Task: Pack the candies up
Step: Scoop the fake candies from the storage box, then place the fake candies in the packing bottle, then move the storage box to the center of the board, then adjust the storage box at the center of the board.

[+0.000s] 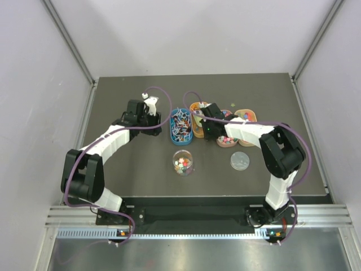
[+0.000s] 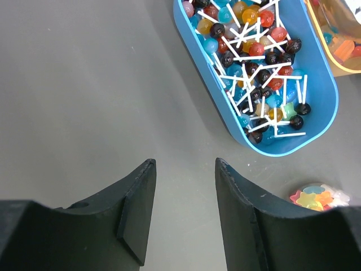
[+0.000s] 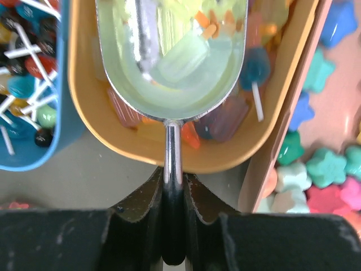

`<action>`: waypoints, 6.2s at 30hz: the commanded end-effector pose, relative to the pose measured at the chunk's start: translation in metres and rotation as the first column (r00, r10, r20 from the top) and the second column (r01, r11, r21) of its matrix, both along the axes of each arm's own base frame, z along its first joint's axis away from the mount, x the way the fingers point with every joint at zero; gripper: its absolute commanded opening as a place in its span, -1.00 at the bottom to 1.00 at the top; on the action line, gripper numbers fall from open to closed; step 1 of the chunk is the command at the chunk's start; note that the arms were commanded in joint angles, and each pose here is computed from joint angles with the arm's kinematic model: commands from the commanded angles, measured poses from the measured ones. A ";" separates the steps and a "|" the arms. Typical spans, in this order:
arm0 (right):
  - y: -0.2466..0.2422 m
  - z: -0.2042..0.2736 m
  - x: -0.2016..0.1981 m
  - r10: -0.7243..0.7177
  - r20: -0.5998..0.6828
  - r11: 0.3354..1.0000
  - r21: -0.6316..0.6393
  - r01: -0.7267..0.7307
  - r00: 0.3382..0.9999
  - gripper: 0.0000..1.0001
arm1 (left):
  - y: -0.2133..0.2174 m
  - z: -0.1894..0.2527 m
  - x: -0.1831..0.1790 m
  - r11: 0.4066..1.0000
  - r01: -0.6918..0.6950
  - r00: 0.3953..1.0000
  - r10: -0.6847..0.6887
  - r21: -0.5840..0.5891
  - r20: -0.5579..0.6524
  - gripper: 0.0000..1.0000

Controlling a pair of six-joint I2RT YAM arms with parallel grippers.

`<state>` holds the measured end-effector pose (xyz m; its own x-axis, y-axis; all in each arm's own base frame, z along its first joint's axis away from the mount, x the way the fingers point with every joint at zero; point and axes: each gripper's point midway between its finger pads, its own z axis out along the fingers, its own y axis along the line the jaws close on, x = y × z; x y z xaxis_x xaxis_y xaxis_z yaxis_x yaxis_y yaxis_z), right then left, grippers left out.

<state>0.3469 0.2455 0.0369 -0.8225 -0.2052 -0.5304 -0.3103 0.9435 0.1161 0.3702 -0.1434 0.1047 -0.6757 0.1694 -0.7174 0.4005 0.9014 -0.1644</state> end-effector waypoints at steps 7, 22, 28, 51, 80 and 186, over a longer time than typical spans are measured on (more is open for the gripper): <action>0.022 0.043 0.041 0.053 0.228 0.998 0.029 -0.061 0.972 -1.00 | -0.001 0.024 0.006 1.000 0.001 0.999 -0.001 0.002 0.037 0.01; -0.024 0.154 -0.061 0.662 0.358 0.747 -0.234 -0.623 0.659 -1.00 | 0.031 0.066 0.023 0.992 -0.095 0.976 0.077 0.081 0.206 0.01; -0.034 0.172 -0.091 0.815 0.299 0.576 -0.322 -0.751 0.497 -1.00 | 0.054 0.090 0.024 0.985 -0.157 0.954 0.133 0.068 0.268 0.02; -0.045 0.124 -0.151 0.945 -0.220 0.118 -0.461 -0.880 0.242 -1.00 | 0.064 0.117 -0.007 0.984 -0.178 0.929 0.168 0.000 0.331 0.02; -0.059 0.164 -0.115 0.804 -0.519 -0.064 -0.558 -0.827 0.289 -1.00 | 0.040 0.052 0.043 0.997 -0.072 0.959 0.068 0.003 0.275 -0.07; -0.179 0.229 -0.052 0.432 0.092 0.842 -0.399 -0.364 0.897 -1.00 | -0.216 -0.077 0.116 0.874 0.484 0.875 -0.484 -0.036 0.010 -1.00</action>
